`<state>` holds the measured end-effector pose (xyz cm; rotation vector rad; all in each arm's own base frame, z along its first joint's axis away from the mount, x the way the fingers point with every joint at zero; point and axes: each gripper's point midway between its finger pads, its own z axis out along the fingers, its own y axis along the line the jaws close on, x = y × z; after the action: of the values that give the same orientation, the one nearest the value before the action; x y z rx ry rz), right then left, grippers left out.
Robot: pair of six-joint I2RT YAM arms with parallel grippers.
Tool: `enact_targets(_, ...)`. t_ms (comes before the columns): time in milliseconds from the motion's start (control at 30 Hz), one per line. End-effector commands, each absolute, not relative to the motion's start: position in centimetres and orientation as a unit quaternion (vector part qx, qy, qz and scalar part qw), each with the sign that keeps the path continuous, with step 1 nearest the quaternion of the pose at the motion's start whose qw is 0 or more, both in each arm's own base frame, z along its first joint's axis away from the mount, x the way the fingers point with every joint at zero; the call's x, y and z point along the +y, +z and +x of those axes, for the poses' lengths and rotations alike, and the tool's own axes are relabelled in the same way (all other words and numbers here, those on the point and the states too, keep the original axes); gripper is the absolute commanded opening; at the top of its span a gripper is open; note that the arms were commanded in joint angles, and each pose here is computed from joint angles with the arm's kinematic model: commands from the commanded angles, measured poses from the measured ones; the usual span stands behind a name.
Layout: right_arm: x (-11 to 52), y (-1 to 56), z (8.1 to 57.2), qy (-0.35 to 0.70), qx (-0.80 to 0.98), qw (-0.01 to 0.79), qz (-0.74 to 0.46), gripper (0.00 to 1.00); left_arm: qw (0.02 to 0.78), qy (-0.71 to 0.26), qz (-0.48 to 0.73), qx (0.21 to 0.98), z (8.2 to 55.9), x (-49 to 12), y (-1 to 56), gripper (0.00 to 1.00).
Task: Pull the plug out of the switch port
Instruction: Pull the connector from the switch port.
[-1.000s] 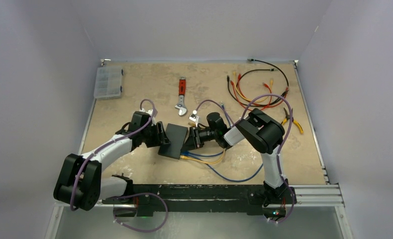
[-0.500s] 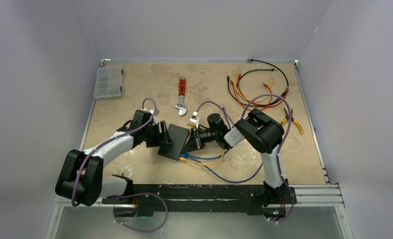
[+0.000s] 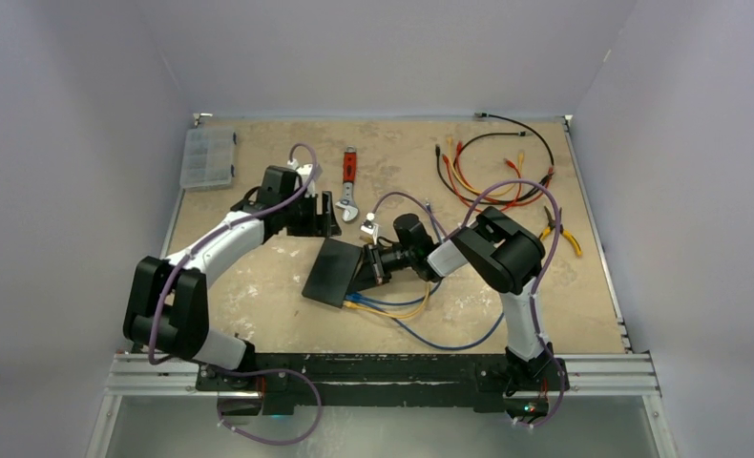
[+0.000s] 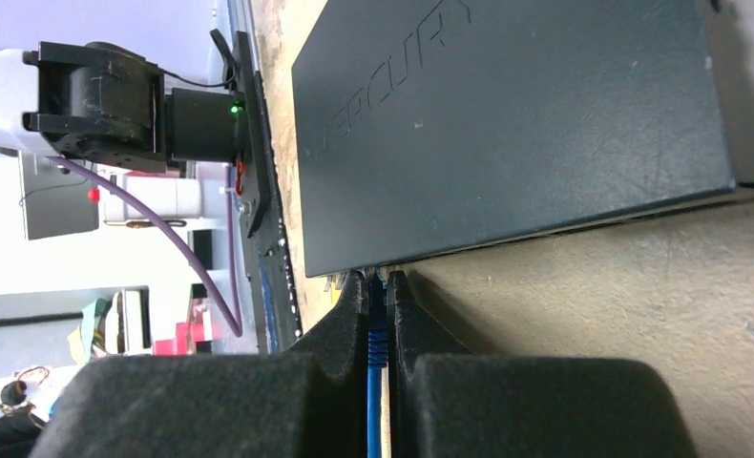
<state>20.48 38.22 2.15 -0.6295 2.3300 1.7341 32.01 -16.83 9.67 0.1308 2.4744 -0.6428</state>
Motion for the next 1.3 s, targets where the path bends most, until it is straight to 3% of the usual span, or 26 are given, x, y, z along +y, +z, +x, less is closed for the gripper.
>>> enact_targets(0, 38.3, 0.4, 21.3, 0.545, 0.806, 0.093, -0.212, 0.0, 0.291, -0.237, 0.109, 0.92, 33.1, -17.4, 10.8, 0.7)
enact_targets(300, 38.3, 0.2, 21.6, 0.532, 0.812, 0.094, -0.219, 0.0, 0.227, -0.232, 0.131, 0.937, 31.4, -17.9, 6.0, 0.69)
enact_targets(567, 37.9, 0.3, 21.4, 0.531, 0.816, 0.099, -0.204, 0.0, 0.193, -0.019, 0.185, 0.963, 30.4, -15.9, 2.5, 0.75)
enact_targets(667, 37.9, 0.6, 21.4, 0.535, 0.814, 0.103, -0.2, 0.0, 0.187, 0.014, 0.183, 0.965, 30.3, -14.7, 1.9, 0.8)
enact_targets(900, 37.7, 1.1, 21.1, 0.539, 0.81, 0.104, -0.206, 0.0, 0.133, 0.025, 0.191, 0.972, 29.1, -14.4, -0.8, 0.79)
enact_targets(1267, 36.7, 2.0, 20.7, 0.523, 0.817, 0.121, -0.211, 0.0, 0.125, 0.045, 0.187, 0.973, 29.1, -13.7, -1.4, 0.72)
